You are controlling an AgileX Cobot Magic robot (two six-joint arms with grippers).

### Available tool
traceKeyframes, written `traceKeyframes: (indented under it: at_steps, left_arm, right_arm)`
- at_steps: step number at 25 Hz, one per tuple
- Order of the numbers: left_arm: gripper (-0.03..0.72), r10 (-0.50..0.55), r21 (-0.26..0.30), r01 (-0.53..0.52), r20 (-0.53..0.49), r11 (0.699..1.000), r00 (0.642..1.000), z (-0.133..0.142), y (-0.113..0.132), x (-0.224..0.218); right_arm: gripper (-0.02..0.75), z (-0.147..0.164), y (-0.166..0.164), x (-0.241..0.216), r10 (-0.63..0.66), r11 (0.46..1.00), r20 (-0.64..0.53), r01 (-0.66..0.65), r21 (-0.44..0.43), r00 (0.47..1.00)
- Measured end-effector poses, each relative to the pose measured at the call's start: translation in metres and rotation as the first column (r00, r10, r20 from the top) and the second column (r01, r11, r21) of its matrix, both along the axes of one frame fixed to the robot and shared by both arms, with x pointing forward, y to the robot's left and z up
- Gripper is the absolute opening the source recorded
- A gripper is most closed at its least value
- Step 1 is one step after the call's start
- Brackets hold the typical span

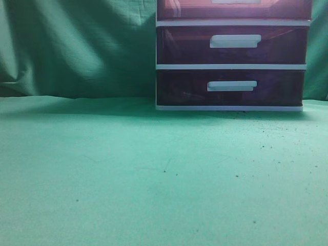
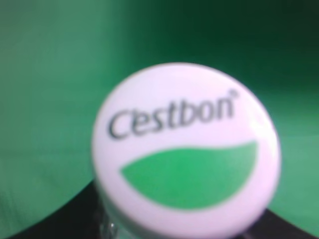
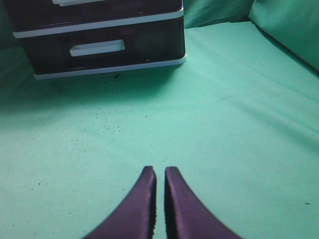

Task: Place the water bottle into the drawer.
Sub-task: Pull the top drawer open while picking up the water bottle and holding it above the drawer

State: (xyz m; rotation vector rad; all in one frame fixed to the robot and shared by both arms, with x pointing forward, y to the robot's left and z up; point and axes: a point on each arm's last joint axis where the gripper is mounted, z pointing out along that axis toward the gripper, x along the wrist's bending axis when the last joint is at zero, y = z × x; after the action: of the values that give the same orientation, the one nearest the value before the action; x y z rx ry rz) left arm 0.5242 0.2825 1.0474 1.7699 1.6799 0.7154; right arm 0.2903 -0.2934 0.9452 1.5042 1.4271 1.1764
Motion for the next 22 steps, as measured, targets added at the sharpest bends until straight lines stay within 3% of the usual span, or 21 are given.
traceKeyframes:
  at_steps: [4, 9, 12, 14, 16, 19, 22]
  left_arm:
    - [0.289, -0.120, 0.022, 0.119, 0.075, 0.993, 0.990, 0.046, -0.026, -0.009]
    - [0.289, -0.214, 0.026, 0.212, 0.115, 0.977, 0.970, 0.074, -0.047, -0.029]
    - [0.289, -0.253, 0.026, 0.252, 0.136, 0.967, 0.958, 0.086, -0.054, -0.046]
    - [0.289, -0.276, 0.025, 0.275, 0.146, 0.961, 0.950, 0.093, -0.056, -0.057]
    - [0.289, -0.298, 0.027, 0.297, 0.142, 0.954, 0.944, 0.097, -0.058, -0.067]
    - [0.289, -0.314, 0.025, 0.313, 0.133, 0.949, 0.940, 0.099, -0.060, -0.074]
    - [0.289, -0.319, 0.026, 0.318, 0.118, 0.948, 0.940, 0.099, -0.060, -0.076]
  right_arm:
    - [0.047, 0.000, 0.000, 0.000, 0.000, 1.000, 0.000, 0.000, 0.000, 1.000]
    - [0.047, 0.002, 0.000, 0.001, -0.001, 1.000, 0.022, 0.001, -0.003, 1.000]
    - [0.047, 0.016, -0.001, 0.004, -0.018, 1.000, 0.194, 0.013, 0.028, 0.981]
    - [0.047, 0.037, -0.003, 0.004, -0.048, 0.997, 0.404, 0.022, 0.068, 0.914]
    - [0.047, 0.052, -0.004, 0.002, -0.067, 0.996, 0.518, 0.023, 0.090, 0.853]
    - [0.047, 0.085, -0.003, -0.001, -0.056, 0.997, 0.514, 0.016, 0.081, 0.856]
    - [0.047, 0.127, -0.001, 0.007, -0.035, 0.998, 0.419, 0.007, 0.068, 0.907]
